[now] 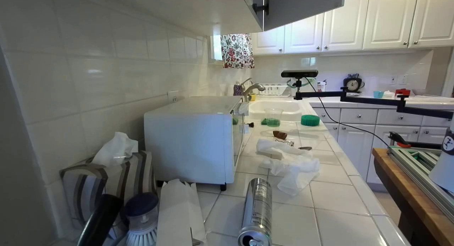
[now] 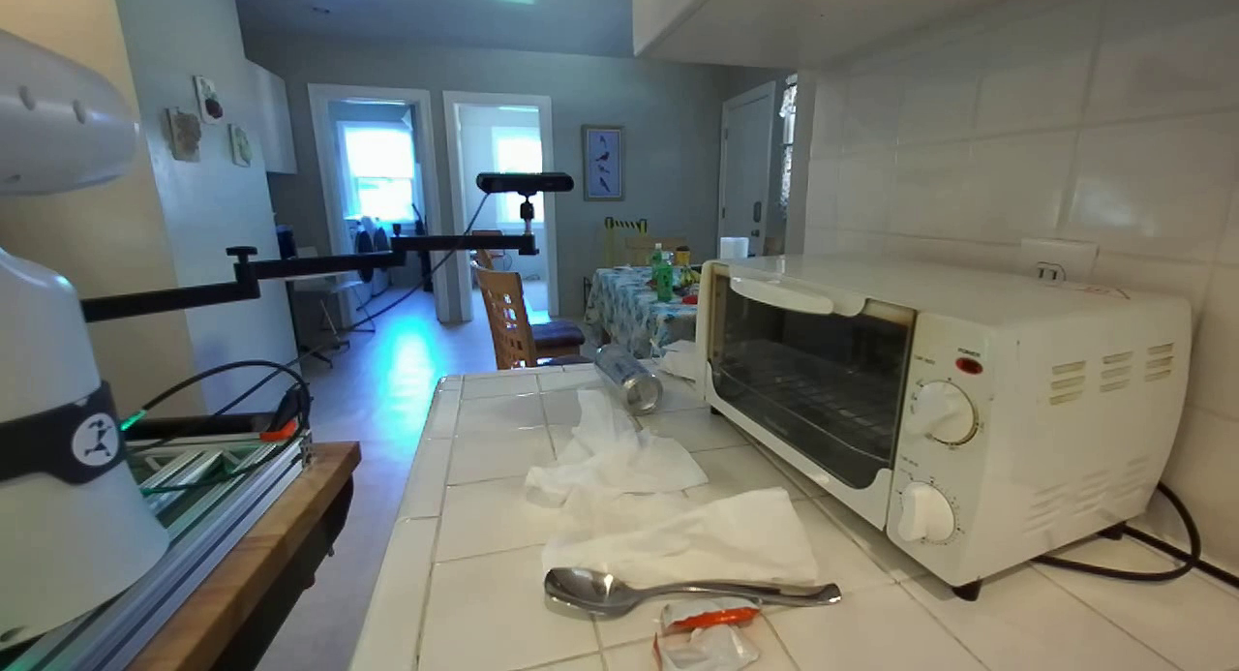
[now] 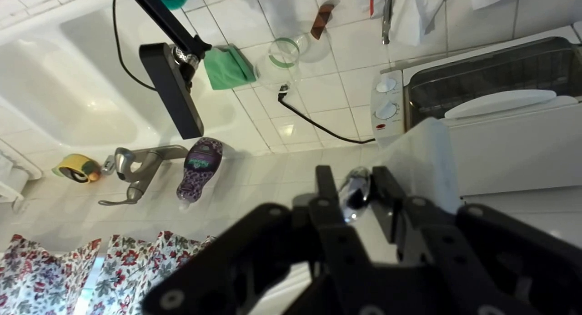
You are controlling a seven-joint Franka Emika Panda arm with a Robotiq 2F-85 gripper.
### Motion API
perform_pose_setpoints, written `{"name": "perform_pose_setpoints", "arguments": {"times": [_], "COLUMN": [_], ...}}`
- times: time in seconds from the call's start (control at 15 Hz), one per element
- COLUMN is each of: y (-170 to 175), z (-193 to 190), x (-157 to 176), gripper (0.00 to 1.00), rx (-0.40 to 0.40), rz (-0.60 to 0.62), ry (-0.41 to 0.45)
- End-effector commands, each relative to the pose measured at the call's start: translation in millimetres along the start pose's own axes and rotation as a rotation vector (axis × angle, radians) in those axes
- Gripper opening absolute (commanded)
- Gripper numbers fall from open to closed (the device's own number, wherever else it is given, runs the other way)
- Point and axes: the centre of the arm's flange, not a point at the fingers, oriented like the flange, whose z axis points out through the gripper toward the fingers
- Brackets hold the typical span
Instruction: Open the right door of the cabinet above the toaster oven.
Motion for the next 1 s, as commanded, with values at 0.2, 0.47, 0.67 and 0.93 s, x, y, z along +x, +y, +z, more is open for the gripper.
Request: {"name": "perform_pose_setpoints", "arguments": {"times": [0.2,0.47,0.67,0.93], "y": [29.1,28.8,30.4,26.0], "z": [-5.3,-13.7,-36.4,-61.2], "x": [-3.0,-4.0,-4.4,-9.9], "gripper": [0.64,0.99,1.00,1.00], "rx": [-0.030,-0.033,-0.045,-0.012], "rz": [-0.010,-0.002,-0.007,-0.037], "ry": [0.013,0.007,0.013,-0.020]}}
